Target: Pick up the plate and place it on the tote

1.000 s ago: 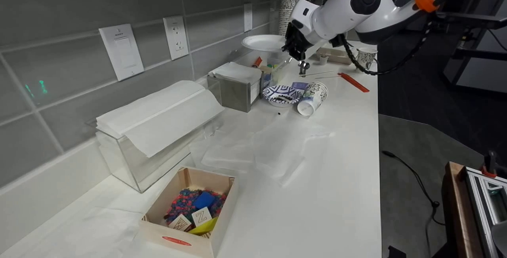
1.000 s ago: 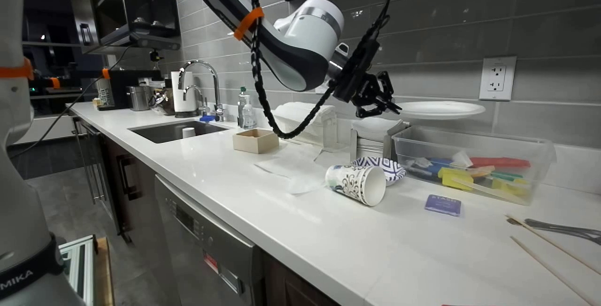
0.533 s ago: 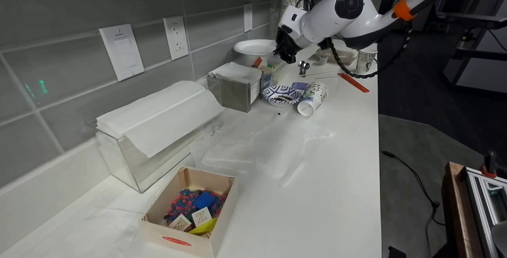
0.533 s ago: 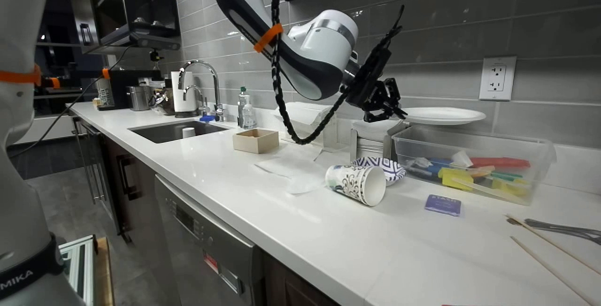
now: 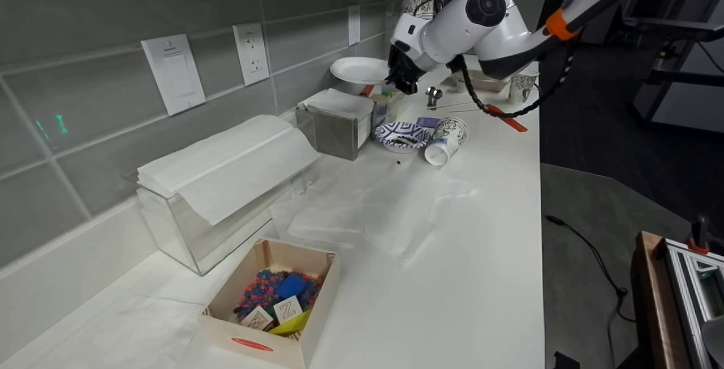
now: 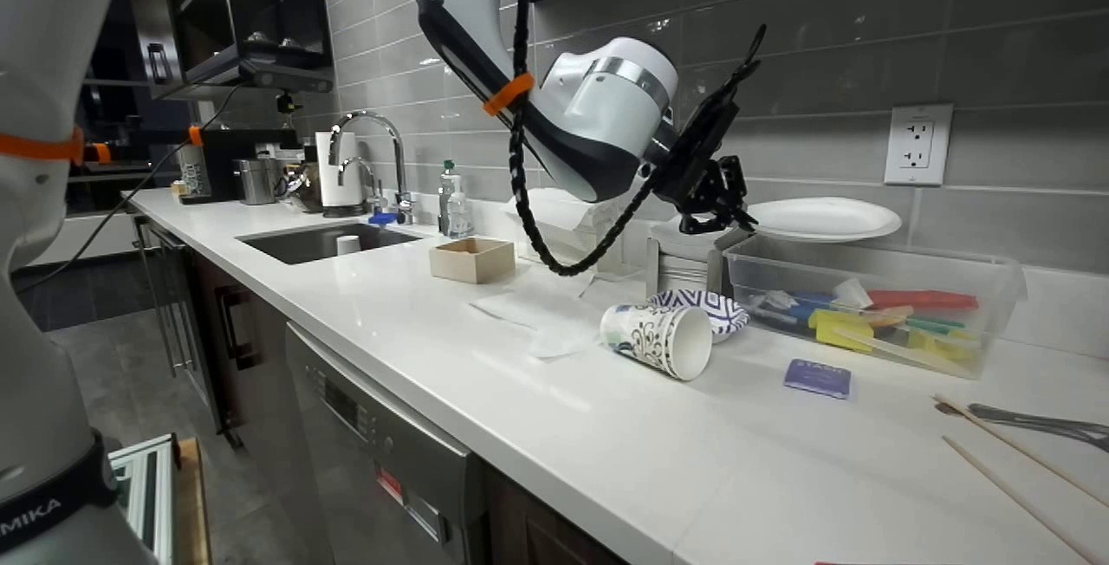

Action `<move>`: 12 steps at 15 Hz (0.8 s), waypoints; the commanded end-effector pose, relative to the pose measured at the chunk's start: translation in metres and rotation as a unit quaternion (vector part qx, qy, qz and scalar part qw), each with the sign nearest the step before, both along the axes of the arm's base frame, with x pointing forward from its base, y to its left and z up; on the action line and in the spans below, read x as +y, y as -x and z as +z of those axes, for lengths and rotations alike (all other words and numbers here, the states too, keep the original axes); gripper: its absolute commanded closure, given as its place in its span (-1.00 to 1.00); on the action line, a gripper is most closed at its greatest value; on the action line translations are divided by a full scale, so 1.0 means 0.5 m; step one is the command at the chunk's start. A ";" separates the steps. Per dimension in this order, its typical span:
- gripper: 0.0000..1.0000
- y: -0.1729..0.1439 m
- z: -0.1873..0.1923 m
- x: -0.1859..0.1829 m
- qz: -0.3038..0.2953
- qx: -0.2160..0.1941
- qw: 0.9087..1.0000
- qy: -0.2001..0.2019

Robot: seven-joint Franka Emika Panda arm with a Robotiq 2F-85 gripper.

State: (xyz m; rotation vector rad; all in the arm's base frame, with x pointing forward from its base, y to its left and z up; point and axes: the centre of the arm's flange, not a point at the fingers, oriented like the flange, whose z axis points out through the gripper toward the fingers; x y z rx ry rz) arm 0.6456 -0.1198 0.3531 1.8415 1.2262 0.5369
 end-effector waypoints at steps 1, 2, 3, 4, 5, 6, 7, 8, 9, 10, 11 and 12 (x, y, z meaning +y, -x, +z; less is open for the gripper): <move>0.98 -0.038 0.002 -0.019 0.014 0.011 1.000 -0.004; 0.98 -0.038 0.001 -0.020 0.016 0.012 1.000 -0.005; 0.98 -0.038 0.000 -0.020 0.018 0.014 1.000 -0.004; 0.98 -0.037 0.000 -0.019 0.021 0.017 1.000 -0.003; 0.98 -0.035 0.000 -0.017 0.026 0.019 0.999 -0.003; 0.98 -0.034 0.001 -0.015 0.030 0.022 0.999 -0.001; 0.98 -0.033 0.002 -0.014 0.035 0.025 0.999 0.000; 0.98 -0.032 0.002 -0.013 0.036 0.027 0.999 0.003; 0.43 -0.032 0.004 -0.014 0.035 0.029 0.999 0.006; 0.40 -0.030 0.005 -0.015 0.037 0.031 0.999 0.010; 0.29 -0.027 0.007 -0.016 0.038 0.032 0.999 0.016; 0.15 -0.022 0.011 -0.015 0.043 0.032 0.998 0.023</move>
